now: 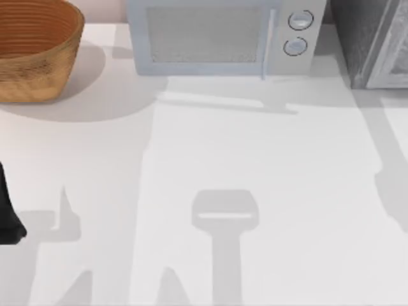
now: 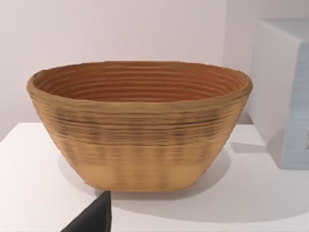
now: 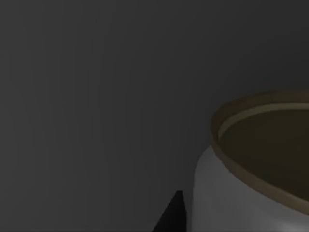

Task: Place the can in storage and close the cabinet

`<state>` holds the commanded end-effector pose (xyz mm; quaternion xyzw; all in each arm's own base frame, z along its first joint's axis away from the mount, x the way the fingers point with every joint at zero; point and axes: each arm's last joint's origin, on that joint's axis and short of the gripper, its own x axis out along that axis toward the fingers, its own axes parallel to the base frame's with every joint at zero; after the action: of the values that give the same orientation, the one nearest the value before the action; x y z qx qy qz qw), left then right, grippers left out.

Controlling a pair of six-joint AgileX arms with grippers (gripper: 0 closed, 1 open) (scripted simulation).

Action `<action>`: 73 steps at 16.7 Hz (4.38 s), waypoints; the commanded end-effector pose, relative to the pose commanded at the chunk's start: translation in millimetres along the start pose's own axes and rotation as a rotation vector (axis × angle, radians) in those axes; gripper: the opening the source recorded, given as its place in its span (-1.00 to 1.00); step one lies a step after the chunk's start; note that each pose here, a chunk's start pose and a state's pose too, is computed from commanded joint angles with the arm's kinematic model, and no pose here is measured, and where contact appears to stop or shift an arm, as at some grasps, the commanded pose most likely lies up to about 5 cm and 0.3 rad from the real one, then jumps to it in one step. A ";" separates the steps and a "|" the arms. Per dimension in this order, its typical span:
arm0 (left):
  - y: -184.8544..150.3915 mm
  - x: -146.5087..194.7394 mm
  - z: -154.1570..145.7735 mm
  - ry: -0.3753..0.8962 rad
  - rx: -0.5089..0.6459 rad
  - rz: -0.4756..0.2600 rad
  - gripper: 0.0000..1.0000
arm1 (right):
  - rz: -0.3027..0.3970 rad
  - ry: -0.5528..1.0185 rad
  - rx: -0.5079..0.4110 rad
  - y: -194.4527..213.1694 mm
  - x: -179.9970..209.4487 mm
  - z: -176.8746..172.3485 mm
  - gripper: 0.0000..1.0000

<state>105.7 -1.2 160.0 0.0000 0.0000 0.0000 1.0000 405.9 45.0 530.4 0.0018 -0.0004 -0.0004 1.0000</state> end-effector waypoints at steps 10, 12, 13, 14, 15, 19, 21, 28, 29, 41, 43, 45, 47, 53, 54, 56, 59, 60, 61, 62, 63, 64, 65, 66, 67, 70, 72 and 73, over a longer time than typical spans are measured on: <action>0.0 0.0 0.0 0.000 0.000 0.000 1.00 | 0.000 0.000 0.000 0.0 0.0 0.0 1.00; 0.0 0.0 0.0 0.000 0.000 0.000 1.00 | 0.000 0.000 0.000 0.0 0.0 0.0 1.00; 0.0 0.0 0.0 0.000 0.000 0.000 1.00 | 0.000 0.000 0.000 0.0 0.0 0.0 1.00; 0.0 0.0 0.0 0.000 0.000 0.000 1.00 | 0.002 0.000 0.000 0.9 -0.1 0.0 1.00; 0.0 0.0 0.0 0.000 0.000 0.000 1.00 | 0.002 0.000 0.000 0.9 -0.1 0.0 1.00; 0.0 0.0 0.0 0.000 0.000 0.000 1.00 | 0.002 0.000 -0.001 -1.9 -12.2 5.4 1.00; 0.0 0.0 0.0 0.000 0.000 0.000 1.00 | 0.001 0.000 -0.002 -5.0 -26.3 9.7 1.00; 0.0 0.0 0.0 0.000 0.000 0.000 1.00 | -0.003 0.001 -0.007 -21.1 -113.8 1.2 1.00; 0.0 0.0 0.0 0.000 0.000 0.000 1.00 | -0.003 0.001 -0.008 -23.6 -129.7 -6.1 1.00; 0.0 0.0 0.0 0.000 0.000 0.000 1.00 | -0.004 0.005 -0.007 -44.3 -284.9 -220.8 1.00; 0.0 0.0 0.0 0.000 0.000 0.000 1.00 | -0.003 0.005 -0.006 -45.6 -294.3 -263.5 1.00; 0.0 0.0 0.0 0.000 0.000 0.000 1.00 | -0.002 0.004 -0.005 -46.5 -299.2 -301.6 1.00; 0.0 0.0 0.0 0.000 0.000 0.000 1.00 | -0.001 0.003 -0.005 -47.1 -301.0 -332.7 1.00; 0.0 0.0 0.0 0.000 0.000 0.000 1.00 | 0.001 0.001 -0.004 -47.7 -300.4 -370.0 1.00; 0.0 0.0 0.0 0.000 0.000 0.000 1.00 | 0.001 0.001 -0.004 -47.7 -300.4 -370.0 1.00; 0.0 0.0 0.0 0.000 0.000 0.000 1.00 | 0.001 0.001 -0.004 -47.7 -300.4 -370.0 1.00; 0.0 0.0 0.0 0.000 0.000 0.000 1.00 | 0.003 0.006 -0.004 -48.1 -299.8 -369.4 1.00; 0.0 0.0 0.0 0.000 0.000 0.000 1.00 | 0.002 0.005 -0.003 -49.1 -298.8 -367.8 1.00; 0.0 0.0 0.0 0.000 0.000 0.000 1.00 | 0.002 0.005 -0.003 -50.7 -297.2 -365.5 1.00; 0.0 0.0 0.0 0.000 0.000 0.000 1.00 | 0.002 0.004 -0.003 -52.9 -295.2 -362.6 1.00; 0.0 0.0 0.0 0.000 0.000 0.000 1.00 | 0.001 0.004 -0.003 -55.7 -292.5 -359.1 1.00; 0.0 0.0 0.0 0.000 0.000 0.000 1.00 | 0.001 0.003 -0.003 -59.2 -289.2 -355.3 1.00; 0.0 0.0 0.0 0.000 0.000 0.000 1.00 | 0.001 0.003 -0.004 -63.4 -285.3 -351.3 1.00; 0.0 0.0 0.0 0.000 0.000 0.000 1.00 | 0.000 0.002 -0.004 -68.6 -280.9 -347.3 1.00; 0.0 0.0 0.0 0.000 0.000 0.000 1.00 | 0.000 0.002 -0.004 -74.7 -275.9 -343.3 1.00; 0.0 0.0 0.0 0.000 0.000 0.000 1.00 | -0.001 0.001 -0.005 -99.4 -259.6 -334.2 1.00; 0.0 0.0 0.0 0.000 0.000 0.000 1.00 | 0.000 0.001 -0.005 -121.4 -249.6 -331.8 1.00; 0.0 0.0 0.0 0.000 0.000 0.000 1.00 | 0.000 0.001 -0.005 -133.6 -245.4 -332.0 1.00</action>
<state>105.7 -1.2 160.0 0.0000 0.0000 0.0000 1.0000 160.6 -87.3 197.8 -0.0007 0.0003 -0.0006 1.0000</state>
